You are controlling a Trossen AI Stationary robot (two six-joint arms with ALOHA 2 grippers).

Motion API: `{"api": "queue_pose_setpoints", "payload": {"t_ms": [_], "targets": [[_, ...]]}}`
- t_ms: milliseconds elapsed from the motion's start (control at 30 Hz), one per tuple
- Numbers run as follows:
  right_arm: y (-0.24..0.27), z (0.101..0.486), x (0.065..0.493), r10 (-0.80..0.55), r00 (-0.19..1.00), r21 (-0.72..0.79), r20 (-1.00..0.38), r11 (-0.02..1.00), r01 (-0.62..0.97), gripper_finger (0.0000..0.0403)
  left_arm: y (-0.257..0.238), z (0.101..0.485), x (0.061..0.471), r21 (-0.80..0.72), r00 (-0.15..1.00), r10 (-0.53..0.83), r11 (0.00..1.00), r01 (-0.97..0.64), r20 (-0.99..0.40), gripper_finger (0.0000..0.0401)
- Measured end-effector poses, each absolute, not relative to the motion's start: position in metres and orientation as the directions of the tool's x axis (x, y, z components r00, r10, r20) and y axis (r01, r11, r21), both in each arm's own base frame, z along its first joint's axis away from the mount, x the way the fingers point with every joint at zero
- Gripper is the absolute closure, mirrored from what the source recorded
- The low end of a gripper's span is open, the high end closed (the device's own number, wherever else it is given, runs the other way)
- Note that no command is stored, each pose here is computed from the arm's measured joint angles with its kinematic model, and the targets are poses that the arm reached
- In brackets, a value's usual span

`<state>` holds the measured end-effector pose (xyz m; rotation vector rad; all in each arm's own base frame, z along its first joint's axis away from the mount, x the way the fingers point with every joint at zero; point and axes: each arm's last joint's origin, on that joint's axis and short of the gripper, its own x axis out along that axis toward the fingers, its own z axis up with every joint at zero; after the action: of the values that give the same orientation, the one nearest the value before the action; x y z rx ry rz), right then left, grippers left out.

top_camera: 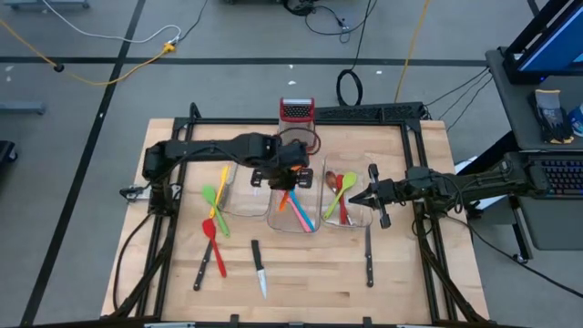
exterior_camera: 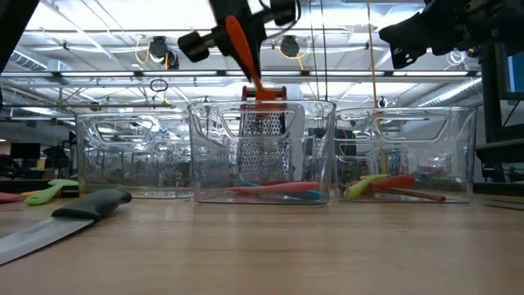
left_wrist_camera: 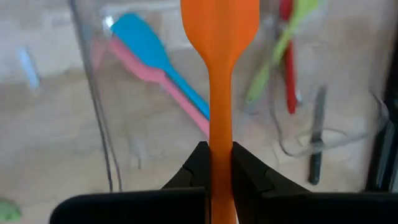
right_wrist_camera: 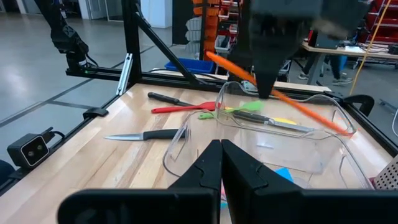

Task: Pick & Place Kitchen Items
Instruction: Put the orange spatula into the middle transparent bin

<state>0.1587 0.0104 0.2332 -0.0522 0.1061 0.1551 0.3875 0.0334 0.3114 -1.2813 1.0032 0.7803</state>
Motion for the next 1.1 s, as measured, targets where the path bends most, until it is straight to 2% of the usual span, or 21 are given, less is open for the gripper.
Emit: {"api": "queue_pose_setpoints", "payload": {"t_ms": [133,267,567,967,1100], "targets": [[0.010,0.232,0.159,0.152,0.981,-0.025,-0.118,0.987,-0.156,0.0403,0.047,0.305,0.387,-0.371,0.369,-0.062,0.014,-0.929,-0.927,0.0381],[0.011,0.231,0.158,0.152,0.980,-0.024,-0.127,0.987,-0.157,0.0403,0.055,0.295,0.393,-0.362,0.365,-0.060,-0.055,-0.931,-0.929,0.0381],[0.011,0.228,0.158,0.153,0.975,-0.016,-0.160,0.987,-0.157,0.0403,0.053,0.269,0.405,-0.295,0.300,-0.099,-0.060,-0.954,-0.949,0.0381],[0.011,0.229,0.158,0.153,0.976,0.024,-0.155,0.988,-0.151,0.0403,0.053,0.260,0.401,-0.234,0.240,-0.044,-0.101,-0.967,-0.970,0.0381],[0.011,0.230,0.158,0.153,0.977,0.035,-0.147,0.988,-0.149,0.0403,0.054,0.250,0.404,-0.273,0.279,-0.035,-0.115,-0.955,-0.960,0.0381]]}}
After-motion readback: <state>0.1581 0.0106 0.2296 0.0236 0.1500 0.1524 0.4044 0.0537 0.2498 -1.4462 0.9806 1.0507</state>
